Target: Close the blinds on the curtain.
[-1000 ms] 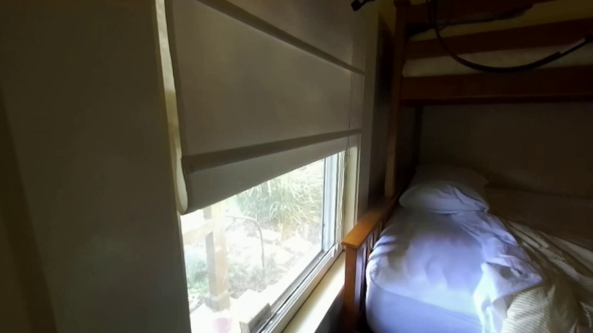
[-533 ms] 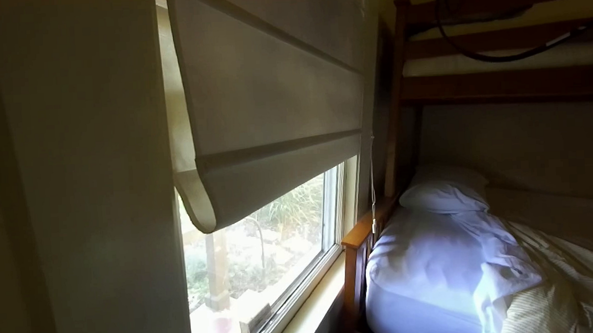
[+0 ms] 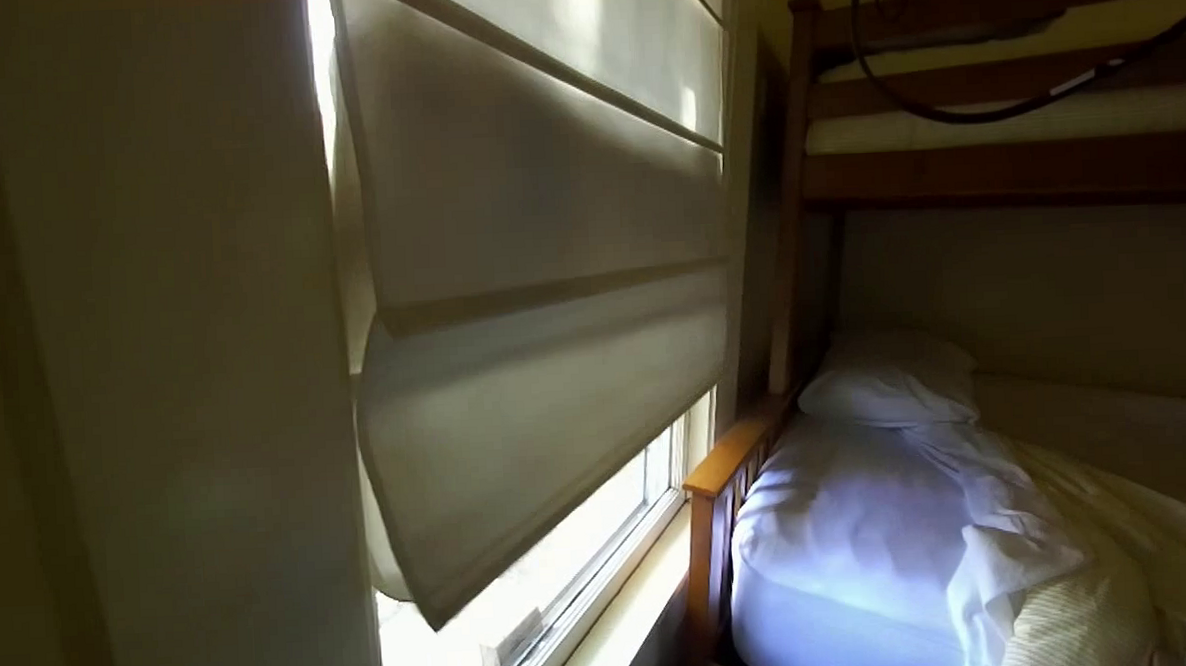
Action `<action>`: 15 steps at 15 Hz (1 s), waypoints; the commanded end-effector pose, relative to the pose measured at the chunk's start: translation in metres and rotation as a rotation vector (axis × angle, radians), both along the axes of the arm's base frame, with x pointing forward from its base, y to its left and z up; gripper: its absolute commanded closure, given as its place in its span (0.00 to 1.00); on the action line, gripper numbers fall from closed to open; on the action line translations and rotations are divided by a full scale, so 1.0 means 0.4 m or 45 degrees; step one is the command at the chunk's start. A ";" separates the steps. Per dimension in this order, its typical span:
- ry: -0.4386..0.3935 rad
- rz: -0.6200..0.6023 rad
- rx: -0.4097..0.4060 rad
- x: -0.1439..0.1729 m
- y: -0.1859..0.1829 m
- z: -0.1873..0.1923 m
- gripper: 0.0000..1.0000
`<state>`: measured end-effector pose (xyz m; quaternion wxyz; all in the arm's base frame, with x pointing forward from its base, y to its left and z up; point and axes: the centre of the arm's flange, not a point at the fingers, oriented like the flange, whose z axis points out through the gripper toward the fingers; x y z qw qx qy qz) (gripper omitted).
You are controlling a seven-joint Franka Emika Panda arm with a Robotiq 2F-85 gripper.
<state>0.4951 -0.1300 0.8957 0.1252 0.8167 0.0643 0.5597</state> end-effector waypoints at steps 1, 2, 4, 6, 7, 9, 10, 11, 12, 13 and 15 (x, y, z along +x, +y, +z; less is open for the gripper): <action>0.048 0.040 0.023 0.028 0.015 0.006 0.31; 0.107 0.054 0.036 0.034 0.038 -0.018 0.25; 0.283 0.091 0.067 0.051 0.085 -0.087 0.11; 0.436 0.135 0.096 0.060 0.126 -0.182 0.01; 0.514 0.146 0.122 0.066 0.137 -0.227 0.00; 0.662 0.133 0.178 0.054 0.130 -0.305 0.00; 0.675 0.082 0.157 0.047 0.113 -0.339 0.00; 0.679 0.106 0.157 0.047 0.084 -0.372 0.00; 0.701 0.064 0.183 0.045 0.057 -0.397 0.00; 0.711 0.049 0.209 0.039 0.020 -0.418 0.00; 0.736 0.024 0.288 0.031 -0.042 -0.457 0.00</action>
